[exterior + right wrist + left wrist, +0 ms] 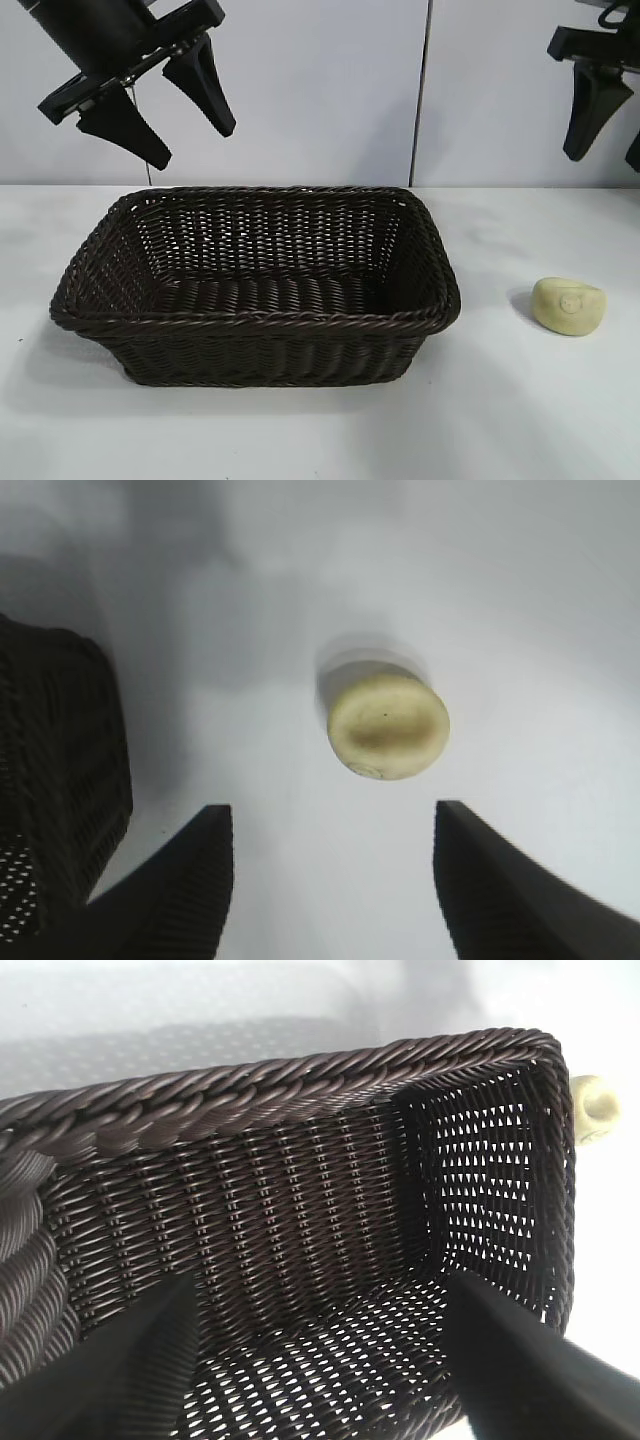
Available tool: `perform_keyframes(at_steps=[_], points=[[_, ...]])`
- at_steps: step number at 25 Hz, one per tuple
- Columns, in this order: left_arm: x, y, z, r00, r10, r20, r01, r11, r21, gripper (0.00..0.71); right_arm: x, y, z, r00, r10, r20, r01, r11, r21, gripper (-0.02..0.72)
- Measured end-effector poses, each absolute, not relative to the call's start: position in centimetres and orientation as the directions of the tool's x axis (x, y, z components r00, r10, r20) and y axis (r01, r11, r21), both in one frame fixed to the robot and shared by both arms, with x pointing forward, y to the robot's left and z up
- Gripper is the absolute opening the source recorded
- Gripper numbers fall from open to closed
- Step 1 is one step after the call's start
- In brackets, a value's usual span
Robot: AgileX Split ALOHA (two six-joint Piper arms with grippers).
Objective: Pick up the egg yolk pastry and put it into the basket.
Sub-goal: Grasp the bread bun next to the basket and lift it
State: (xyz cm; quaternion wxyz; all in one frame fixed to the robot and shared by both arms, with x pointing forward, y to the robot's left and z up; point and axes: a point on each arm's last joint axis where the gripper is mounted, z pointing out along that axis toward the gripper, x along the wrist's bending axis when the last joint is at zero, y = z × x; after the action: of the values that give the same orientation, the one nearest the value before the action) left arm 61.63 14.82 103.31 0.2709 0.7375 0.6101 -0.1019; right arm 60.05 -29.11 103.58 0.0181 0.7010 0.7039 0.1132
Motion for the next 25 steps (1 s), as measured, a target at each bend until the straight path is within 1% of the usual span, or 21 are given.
perform_keyframes(at_steps=[2, 5, 9, 12, 16, 20, 21, 23, 24, 25], points=[[61.6, 14.8, 103.3, 0.235, 0.845, -0.481, 0.955, -0.109, 0.275, 0.505, 59.5, -29.2, 102.0, -0.014, 0.992, 0.125, 0.987, -0.006, 0.158, 0.498], [61.6, 14.8, 103.3, 0.235, 0.845, -0.481, 0.955, -0.109, 0.275, 0.505, 58.9, -29.3, 100.0, -0.001, 0.993, 0.118, 0.988, -0.017, 0.151, 0.515], [61.6, 14.8, 103.3, 0.235, 0.845, -0.481, 0.955, -0.109, 0.275, 0.505, 59.1, -29.3, 98.0, 0.024, 0.993, 0.113, 0.989, -0.040, 0.141, 0.517], [61.6, 14.8, 103.3, 0.235, 0.845, -0.481, 0.955, -0.109, 0.275, 0.505, 60.0, -29.4, 95.8, 0.041, 0.993, 0.112, 0.990, -0.055, 0.127, 0.517], [61.6, 14.8, 103.3, 0.235, 0.845, -0.481, 0.955, -0.109, 0.275, 0.505, 60.9, -29.5, 93.2, 0.089, 0.990, 0.108, 0.989, -0.101, 0.113, 0.517], [61.6, 14.8, 103.3, 0.235, 0.845, -0.481, 0.955, -0.109, 0.275, 0.505, 61.4, -29.6, 91.3, 0.115, 0.988, 0.099, 0.987, -0.124, 0.097, 0.513], [61.6, 14.8, 103.3, 0.235, 0.845, -0.481, 0.955, -0.109, 0.275, 0.505, 61.4, -29.6, 91.1, 0.119, 0.988, 0.098, 0.987, -0.128, 0.093, 0.503], [61.6, 14.8, 103.3, 0.235, 0.845, -0.481, 0.955, -0.109, 0.275, 0.506, 61.5, -29.6, 90.9, 0.122, 0.988, 0.098, 0.987, -0.131, 0.094, 0.440], [61.6, 14.8, 103.3, 0.235, 0.845, -0.481, 0.955, -0.109, 0.275, 0.505, 61.5, -29.6, 90.8, 0.123, 0.988, 0.098, 0.987, -0.132, 0.097, 0.397], [61.6, 14.8, 103.3, 0.235, 0.845, -0.481, 0.955, -0.109, 0.275, 0.505, 61.5, -29.6, 90.8, 0.122, 0.988, 0.098, 0.986, -0.132, 0.099, 0.335]])
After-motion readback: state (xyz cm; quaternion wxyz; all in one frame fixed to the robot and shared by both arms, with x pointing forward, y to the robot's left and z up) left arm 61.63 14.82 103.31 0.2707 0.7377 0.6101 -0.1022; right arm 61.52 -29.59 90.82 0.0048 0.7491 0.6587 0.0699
